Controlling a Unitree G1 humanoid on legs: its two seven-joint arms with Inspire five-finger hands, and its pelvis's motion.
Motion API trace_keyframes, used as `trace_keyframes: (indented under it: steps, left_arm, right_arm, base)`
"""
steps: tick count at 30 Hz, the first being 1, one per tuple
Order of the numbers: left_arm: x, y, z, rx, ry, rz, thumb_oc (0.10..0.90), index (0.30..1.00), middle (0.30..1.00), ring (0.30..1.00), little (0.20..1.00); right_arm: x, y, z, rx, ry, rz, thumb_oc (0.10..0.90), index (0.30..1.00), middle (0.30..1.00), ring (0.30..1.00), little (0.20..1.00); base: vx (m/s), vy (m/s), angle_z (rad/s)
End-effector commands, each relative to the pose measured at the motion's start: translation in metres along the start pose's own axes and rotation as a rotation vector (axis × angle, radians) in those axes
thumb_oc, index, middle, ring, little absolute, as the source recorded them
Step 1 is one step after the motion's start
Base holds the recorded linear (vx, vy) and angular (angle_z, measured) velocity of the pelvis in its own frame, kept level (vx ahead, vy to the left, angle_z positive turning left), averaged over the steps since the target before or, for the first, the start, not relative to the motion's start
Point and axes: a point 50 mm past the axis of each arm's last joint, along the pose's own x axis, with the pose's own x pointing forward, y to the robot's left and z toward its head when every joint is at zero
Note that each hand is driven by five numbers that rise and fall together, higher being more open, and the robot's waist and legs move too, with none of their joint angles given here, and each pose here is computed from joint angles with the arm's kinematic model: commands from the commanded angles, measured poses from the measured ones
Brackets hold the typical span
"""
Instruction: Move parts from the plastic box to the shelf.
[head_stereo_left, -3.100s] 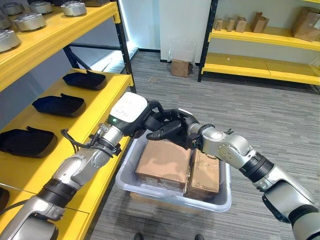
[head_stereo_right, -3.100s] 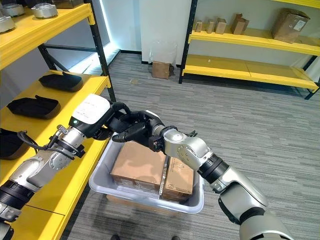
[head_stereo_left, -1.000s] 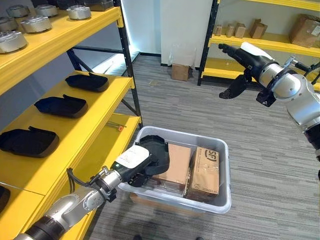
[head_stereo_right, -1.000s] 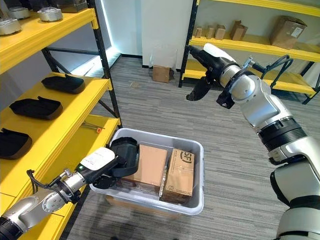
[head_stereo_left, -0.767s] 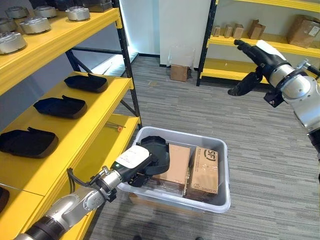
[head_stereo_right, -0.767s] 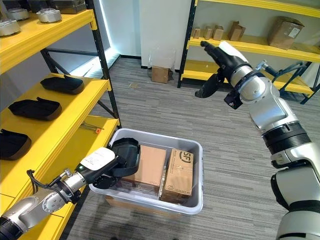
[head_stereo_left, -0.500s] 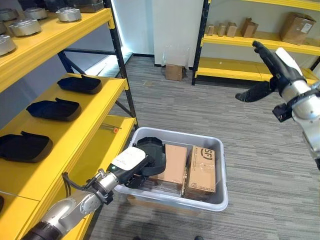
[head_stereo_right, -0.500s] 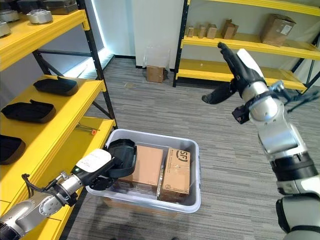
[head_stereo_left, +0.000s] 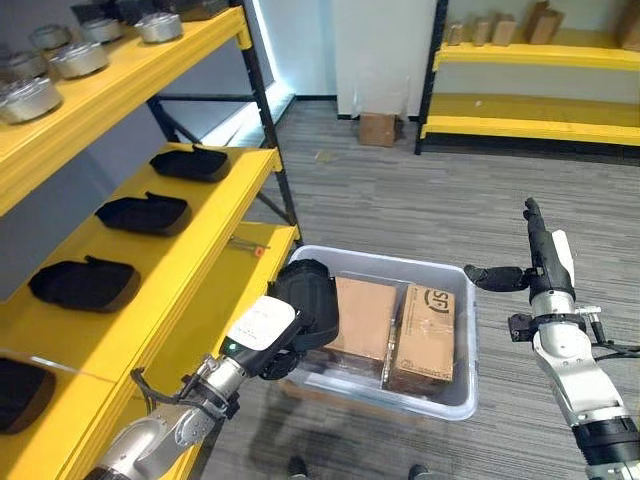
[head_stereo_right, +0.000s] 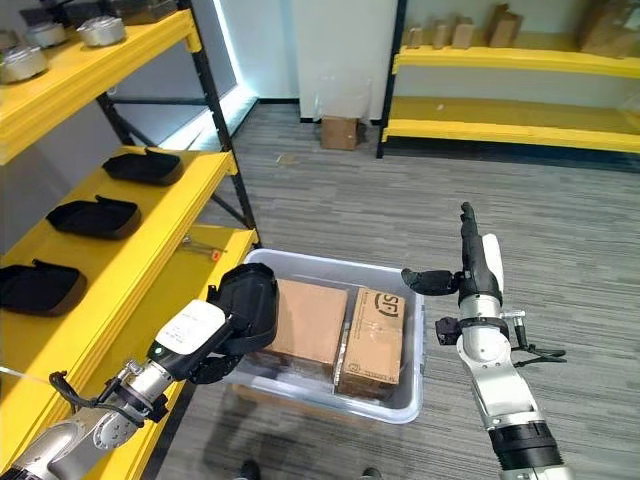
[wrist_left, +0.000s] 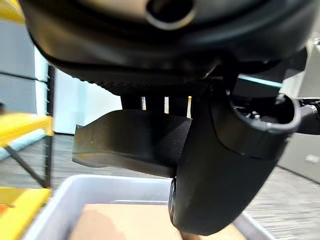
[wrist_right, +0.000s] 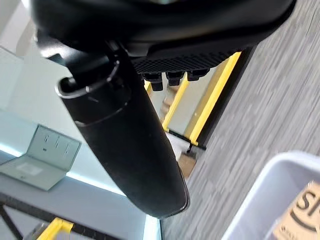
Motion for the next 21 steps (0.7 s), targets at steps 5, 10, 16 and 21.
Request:
trace_keyframes:
  steps: [5,10,16,21]
  left_arm:
    - [0.008,0.081,0.014,0.143,-0.190,0.409,0.400,0.300,0.300,0.300,0.300]
    - [0.014,0.095,0.021,0.183,-0.219,0.494,0.400,0.300,0.300,0.300,0.300]
    - [0.026,0.115,0.035,0.189,-0.363,0.619,0.400,0.300,0.300,0.300,0.300]
    - [0.036,0.126,0.054,0.178,-0.463,0.661,0.400,0.300,0.300,0.300,0.300]
  right_arm:
    - [-0.003,-0.036,0.063,0.094,-0.378,-0.262,0.900,1.000,1.000,1.000,1.000]
    - [-0.013,-0.039,0.054,0.189,-0.365,-0.342,0.900,1.000,1.000,1.000,1.000]
    - [-0.016,-0.035,0.046,0.184,-0.315,-0.320,0.900,1.000,1.000,1.000,1.000]
    - [-0.022,-0.032,0.031,0.240,-0.248,-0.365,0.900,1.000,1.000,1.000,1.000]
  base:
    - [-0.08,-0.085,0.61]
    - [-0.15,0.024,0.61]
    - [-0.18,0.178,0.42]
    - [-0.15,0.291,0.34]
